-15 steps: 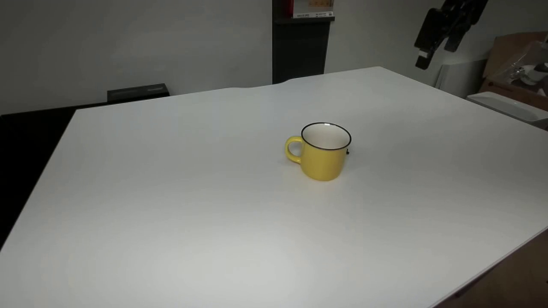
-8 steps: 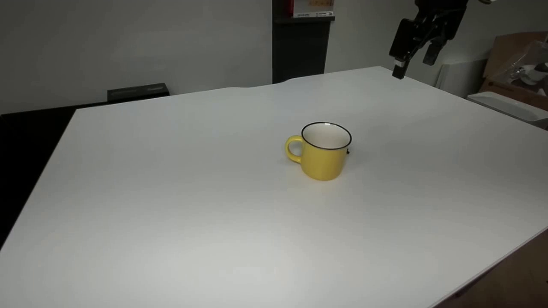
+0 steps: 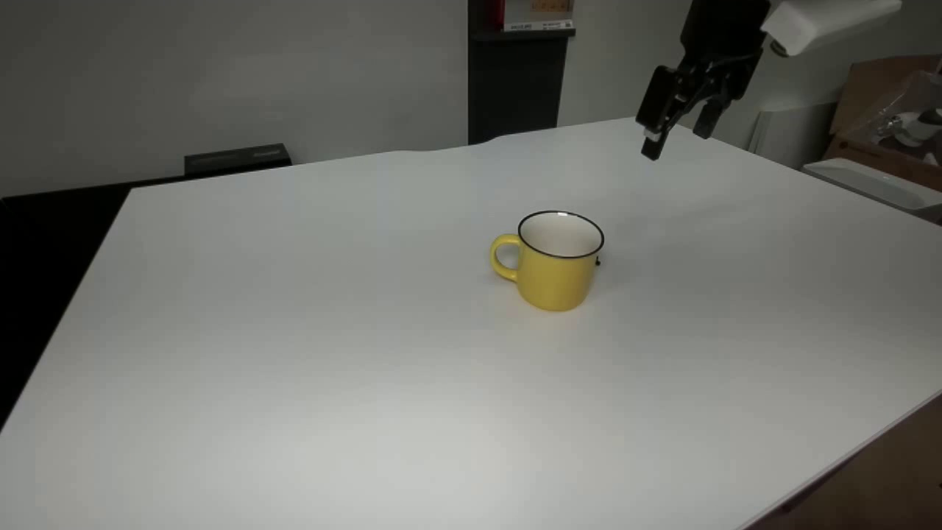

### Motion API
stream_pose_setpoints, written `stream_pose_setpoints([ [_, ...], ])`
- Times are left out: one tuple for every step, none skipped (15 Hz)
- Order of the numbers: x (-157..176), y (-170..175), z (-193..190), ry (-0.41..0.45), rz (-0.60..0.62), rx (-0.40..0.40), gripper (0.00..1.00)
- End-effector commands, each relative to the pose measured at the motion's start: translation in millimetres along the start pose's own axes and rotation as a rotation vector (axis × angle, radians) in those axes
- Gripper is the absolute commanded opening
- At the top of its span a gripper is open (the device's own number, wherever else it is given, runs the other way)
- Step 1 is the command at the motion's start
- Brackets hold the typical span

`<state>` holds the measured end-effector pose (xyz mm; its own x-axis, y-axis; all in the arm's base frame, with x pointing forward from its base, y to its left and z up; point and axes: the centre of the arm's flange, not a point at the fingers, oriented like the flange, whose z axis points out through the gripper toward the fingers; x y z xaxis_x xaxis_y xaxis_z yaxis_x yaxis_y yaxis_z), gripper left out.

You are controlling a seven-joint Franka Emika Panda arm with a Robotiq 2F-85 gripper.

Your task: Put the pen inside the mug cup

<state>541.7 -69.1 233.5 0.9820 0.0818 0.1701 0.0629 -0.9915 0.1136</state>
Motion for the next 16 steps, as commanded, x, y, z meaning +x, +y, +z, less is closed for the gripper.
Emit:
stream_pose_setpoints([
  [30.3, -28.6, 39.5, -0.010, -0.020, 0.041, 1.00],
  [35.0, -37.4, 47.8, -0.019, -0.033, 0.051, 1.00],
  [40.6, -45.7, 56.6, -0.026, -0.049, 0.054, 1.00],
  [45.6, -52.0, 63.1, -0.030, -0.060, 0.060, 1.00],
  [50.9, -56.1, 69.0, -0.030, -0.069, 0.063, 1.00],
  [56.2, -58.4, 74.3, -0.026, -0.074, 0.066, 1.00],
  [60.7, -59.6, 78.7, -0.021, -0.073, 0.070, 1.00],
  [65.0, -59.0, 83.0, -0.017, -0.073, 0.075, 1.00],
  [69.0, -57.8, 87.5, -0.014, -0.074, 0.082, 1.00],
  [72.1, -56.7, 91.6, -0.013, -0.072, 0.085, 1.00],
  [74.9, -55.8, 95.3, -0.013, -0.070, 0.091, 1.00],
  [77.2, -55.4, 99.8, -0.014, -0.070, 0.096, 1.00],
  [79.2, -55.0, 103.6, -0.016, -0.069, 0.099, 1.00],
  [81.2, -54.5, 107.0, -0.017, -0.070, 0.102, 1.00],
  [83.2, -54.0, 110.0, -0.018, -0.070, 0.105, 1.00],
  [85.5, -54.0, 112.5, -0.016, -0.072, 0.108, 1.00],
])
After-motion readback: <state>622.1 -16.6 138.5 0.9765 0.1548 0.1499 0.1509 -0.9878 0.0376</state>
